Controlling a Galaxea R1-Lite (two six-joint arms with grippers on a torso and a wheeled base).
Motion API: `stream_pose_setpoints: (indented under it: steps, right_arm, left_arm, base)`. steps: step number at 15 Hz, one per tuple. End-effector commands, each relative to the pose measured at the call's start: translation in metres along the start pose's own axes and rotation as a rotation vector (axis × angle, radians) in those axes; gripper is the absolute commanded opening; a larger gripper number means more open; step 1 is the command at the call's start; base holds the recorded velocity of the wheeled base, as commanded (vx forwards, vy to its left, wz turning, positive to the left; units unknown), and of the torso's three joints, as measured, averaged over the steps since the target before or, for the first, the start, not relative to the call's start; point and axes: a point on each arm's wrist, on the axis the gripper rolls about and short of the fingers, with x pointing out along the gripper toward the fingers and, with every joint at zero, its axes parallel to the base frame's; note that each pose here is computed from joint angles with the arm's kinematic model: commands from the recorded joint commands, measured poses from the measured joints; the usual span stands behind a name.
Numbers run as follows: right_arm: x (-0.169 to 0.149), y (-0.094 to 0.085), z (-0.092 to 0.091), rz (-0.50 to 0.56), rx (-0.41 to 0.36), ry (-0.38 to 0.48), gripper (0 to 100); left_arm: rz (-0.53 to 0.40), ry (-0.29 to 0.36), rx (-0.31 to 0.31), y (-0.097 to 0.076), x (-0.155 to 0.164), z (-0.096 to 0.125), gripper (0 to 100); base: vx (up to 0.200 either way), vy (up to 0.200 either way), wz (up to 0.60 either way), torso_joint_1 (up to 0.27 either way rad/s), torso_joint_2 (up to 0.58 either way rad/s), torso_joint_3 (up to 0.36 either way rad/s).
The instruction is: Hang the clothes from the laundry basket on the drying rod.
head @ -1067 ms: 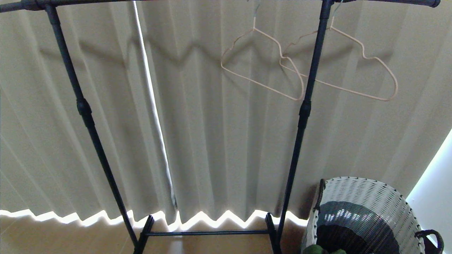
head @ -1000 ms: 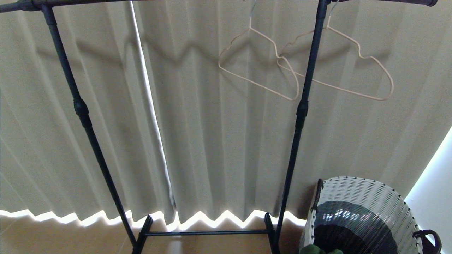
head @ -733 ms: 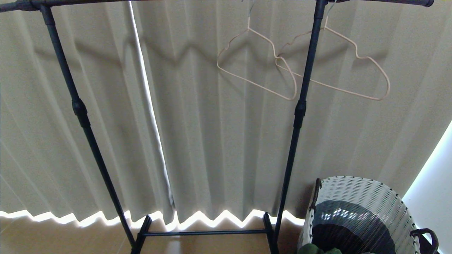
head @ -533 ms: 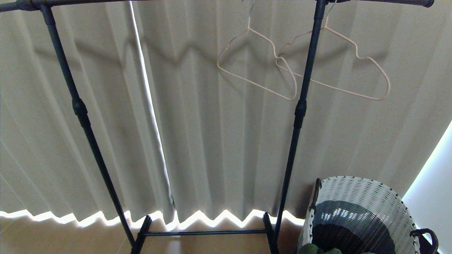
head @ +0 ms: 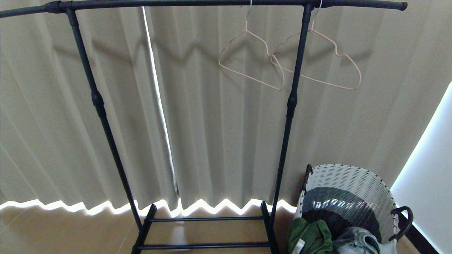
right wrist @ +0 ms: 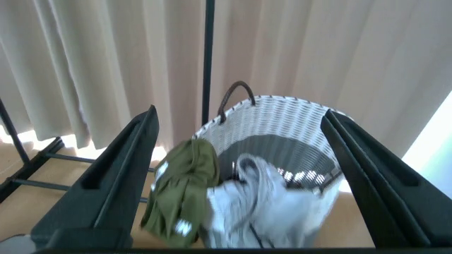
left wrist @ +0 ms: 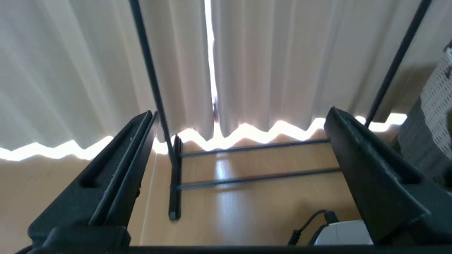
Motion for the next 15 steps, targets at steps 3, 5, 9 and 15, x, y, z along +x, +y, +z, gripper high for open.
stream_pose_setpoints:
  steps: [3, 5, 9, 15]
  right_arm:
    - [0.0, 0.0, 0.0, 0.001, -0.002, -0.001, 100]
    - [0.0, 0.0, 0.0, 0.001, -0.002, -0.001, 100]
    - [0.0, 0.0, 0.0, 0.001, -0.003, -0.001, 100]
    - [0.0, 0.0, 0.0, 0.002, -0.002, -0.001, 100]
  left_arm:
    - [0.001, 0.0, -0.001, 0.0, 0.0, 0.0, 100]
    - [0.001, 0.0, -0.001, 0.0, 0.0, 0.0, 100]
    - [0.001, 0.001, 0.002, 0.0, 0.0001, 0.0, 100]
    - [0.001, 0.0, 0.002, 0.0, 0.0, 0.0, 100]
  base:
    - [0.0, 0.0, 0.0, 0.0, 0.0, 0.0]
    - [0.0, 0.0, 0.0, 0.0, 0.0, 0.0]
    - [0.0, 0.0, 0.0, 0.0, 0.0, 0.0]
    - [0.0, -0.1, 0.0, -0.002, 0.0, 0.001]
